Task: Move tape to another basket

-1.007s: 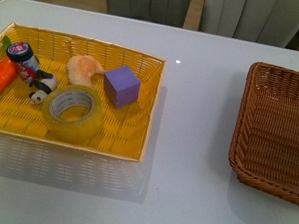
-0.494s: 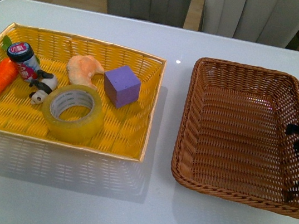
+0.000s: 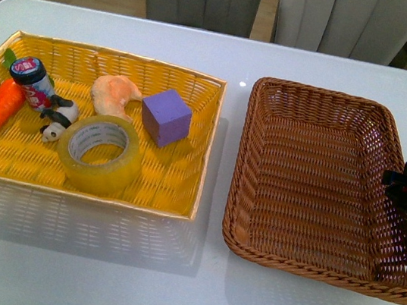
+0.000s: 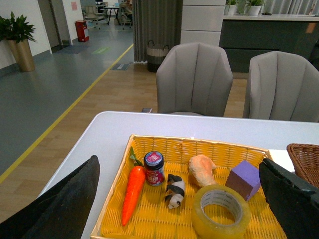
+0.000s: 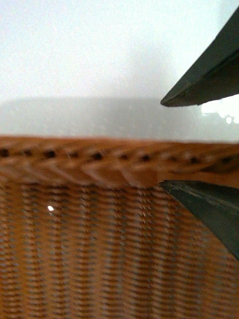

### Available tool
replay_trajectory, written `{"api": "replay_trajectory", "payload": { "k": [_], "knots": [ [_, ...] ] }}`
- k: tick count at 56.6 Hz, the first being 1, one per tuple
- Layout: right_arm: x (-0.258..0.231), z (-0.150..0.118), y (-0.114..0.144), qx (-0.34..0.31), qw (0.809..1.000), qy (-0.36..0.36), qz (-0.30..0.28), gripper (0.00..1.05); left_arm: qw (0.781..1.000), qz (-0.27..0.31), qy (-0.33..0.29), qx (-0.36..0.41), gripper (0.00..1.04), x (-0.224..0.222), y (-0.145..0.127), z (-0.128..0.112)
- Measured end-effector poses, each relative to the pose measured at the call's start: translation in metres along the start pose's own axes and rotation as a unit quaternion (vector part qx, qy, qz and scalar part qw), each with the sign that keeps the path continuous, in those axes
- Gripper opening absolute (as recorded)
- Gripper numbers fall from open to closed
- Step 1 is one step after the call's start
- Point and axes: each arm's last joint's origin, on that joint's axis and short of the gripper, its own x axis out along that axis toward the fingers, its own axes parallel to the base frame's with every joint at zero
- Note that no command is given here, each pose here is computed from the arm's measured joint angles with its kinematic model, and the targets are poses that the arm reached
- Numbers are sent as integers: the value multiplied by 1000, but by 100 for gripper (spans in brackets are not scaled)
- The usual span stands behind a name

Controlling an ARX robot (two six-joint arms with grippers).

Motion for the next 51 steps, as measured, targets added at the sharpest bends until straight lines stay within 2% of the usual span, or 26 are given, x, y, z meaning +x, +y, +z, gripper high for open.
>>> {"api": "replay_trajectory", "payload": {
  "k": [6, 15, 16, 19, 22, 28, 44, 51],
  "knots": [
    [-16, 8, -7, -6, 999, -38, -6, 66, 1000, 0, 0, 0, 96, 0, 0, 0],
    [-68, 33, -15, 12, 992, -125, 21, 91, 1000, 0, 0, 0, 96, 0, 0, 0],
    [-71, 33, -15, 12, 991, -134, 21, 91, 1000, 0, 0, 0, 96, 0, 0, 0],
    [-100, 34, -12, -8, 965, -262, 17, 80, 1000, 0, 0, 0, 96, 0, 0, 0],
    [-123, 26, -7, -20, 946, -324, 18, 72, 1000, 0, 0, 0, 96, 0, 0, 0],
    [-164, 17, 3, -34, 918, -395, 21, 52, 1000, 0, 0, 0, 96, 0, 0, 0],
    [-196, -22, 13, -35, 921, -387, 18, 1, 1000, 0, 0, 0, 96, 0, 0, 0],
    [-207, -33, 20, -32, 921, -388, 9, 2, 1000, 0, 0, 0, 96, 0, 0, 0]
  ]
}}
